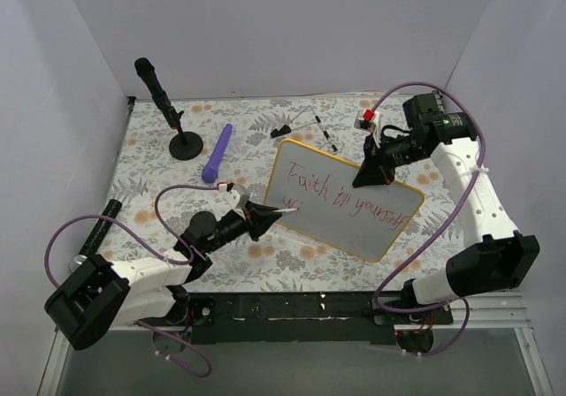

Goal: Write a sentence on the whiteboard

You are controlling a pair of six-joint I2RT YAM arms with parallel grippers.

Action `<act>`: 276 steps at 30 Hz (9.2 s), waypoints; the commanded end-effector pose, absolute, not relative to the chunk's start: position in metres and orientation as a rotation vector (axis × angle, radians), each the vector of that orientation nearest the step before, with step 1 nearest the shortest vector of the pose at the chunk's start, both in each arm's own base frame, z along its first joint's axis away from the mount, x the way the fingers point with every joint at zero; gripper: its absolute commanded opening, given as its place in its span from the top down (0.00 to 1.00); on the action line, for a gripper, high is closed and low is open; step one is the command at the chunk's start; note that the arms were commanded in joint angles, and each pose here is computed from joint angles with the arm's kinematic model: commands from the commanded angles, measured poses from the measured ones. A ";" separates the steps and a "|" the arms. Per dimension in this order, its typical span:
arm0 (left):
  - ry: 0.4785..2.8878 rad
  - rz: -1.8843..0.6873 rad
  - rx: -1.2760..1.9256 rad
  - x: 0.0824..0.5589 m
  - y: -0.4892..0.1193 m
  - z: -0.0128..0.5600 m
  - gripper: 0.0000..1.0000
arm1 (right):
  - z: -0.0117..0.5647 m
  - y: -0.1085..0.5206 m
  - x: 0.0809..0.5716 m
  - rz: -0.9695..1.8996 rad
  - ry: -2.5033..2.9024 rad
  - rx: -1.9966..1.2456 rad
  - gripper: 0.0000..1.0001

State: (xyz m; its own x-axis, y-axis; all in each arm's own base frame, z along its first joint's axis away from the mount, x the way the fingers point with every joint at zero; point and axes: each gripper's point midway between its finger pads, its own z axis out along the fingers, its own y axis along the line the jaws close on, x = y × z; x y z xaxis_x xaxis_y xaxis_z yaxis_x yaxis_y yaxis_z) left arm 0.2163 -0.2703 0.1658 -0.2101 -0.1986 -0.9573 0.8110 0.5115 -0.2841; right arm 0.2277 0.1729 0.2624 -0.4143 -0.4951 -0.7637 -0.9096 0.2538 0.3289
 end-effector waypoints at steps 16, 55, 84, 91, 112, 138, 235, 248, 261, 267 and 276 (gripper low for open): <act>1.519 -1.007 0.560 0.215 -0.270 0.160 1.00 | 0.295 0.184 0.214 1.139 1.880 -1.250 0.99; 1.485 -1.045 0.588 0.218 -0.282 0.171 1.00 | 0.295 0.184 0.214 1.137 1.878 -1.251 0.99; 1.431 -1.054 0.561 0.223 -0.284 0.192 1.00 | 0.295 0.184 0.215 1.144 1.881 -1.248 0.99; 1.411 -1.070 0.573 0.224 -0.290 0.201 1.00 | 0.295 0.185 0.215 1.143 1.878 -1.251 0.99; 1.533 -1.089 0.596 0.217 -0.290 0.160 1.00 | 0.295 0.184 0.214 1.141 1.877 -1.250 0.99; 1.419 -1.206 0.662 0.197 -0.298 0.199 1.00 | 0.295 0.184 0.215 1.141 1.879 -1.248 0.99; 1.525 -1.143 0.663 0.200 -0.295 0.168 1.00 | 0.295 0.184 0.216 1.141 1.878 -1.247 0.99; 1.394 -1.119 0.689 0.181 -0.274 0.238 1.00 | 0.294 0.183 0.217 1.137 1.883 -1.246 0.99; 1.428 -1.140 0.564 0.177 -0.259 0.244 1.00 | 0.293 0.183 0.216 1.132 1.879 -1.247 0.99; 1.445 -1.145 0.561 0.177 -0.260 0.242 1.00 | 0.292 0.182 0.215 1.130 1.880 -1.245 0.99; 1.466 -1.144 0.549 0.178 -0.259 0.239 1.00 | 0.293 0.182 0.215 1.125 1.881 -1.245 0.99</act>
State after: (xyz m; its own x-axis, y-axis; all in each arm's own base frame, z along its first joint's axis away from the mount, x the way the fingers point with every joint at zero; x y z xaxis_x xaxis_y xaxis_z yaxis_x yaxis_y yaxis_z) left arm 0.1759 -0.2616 0.2395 -0.2470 -0.2545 -0.9350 0.8520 0.4026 -0.3346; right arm 0.2269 0.1717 0.2652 -0.4086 -0.4881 -0.7712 -0.9119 0.2551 0.3217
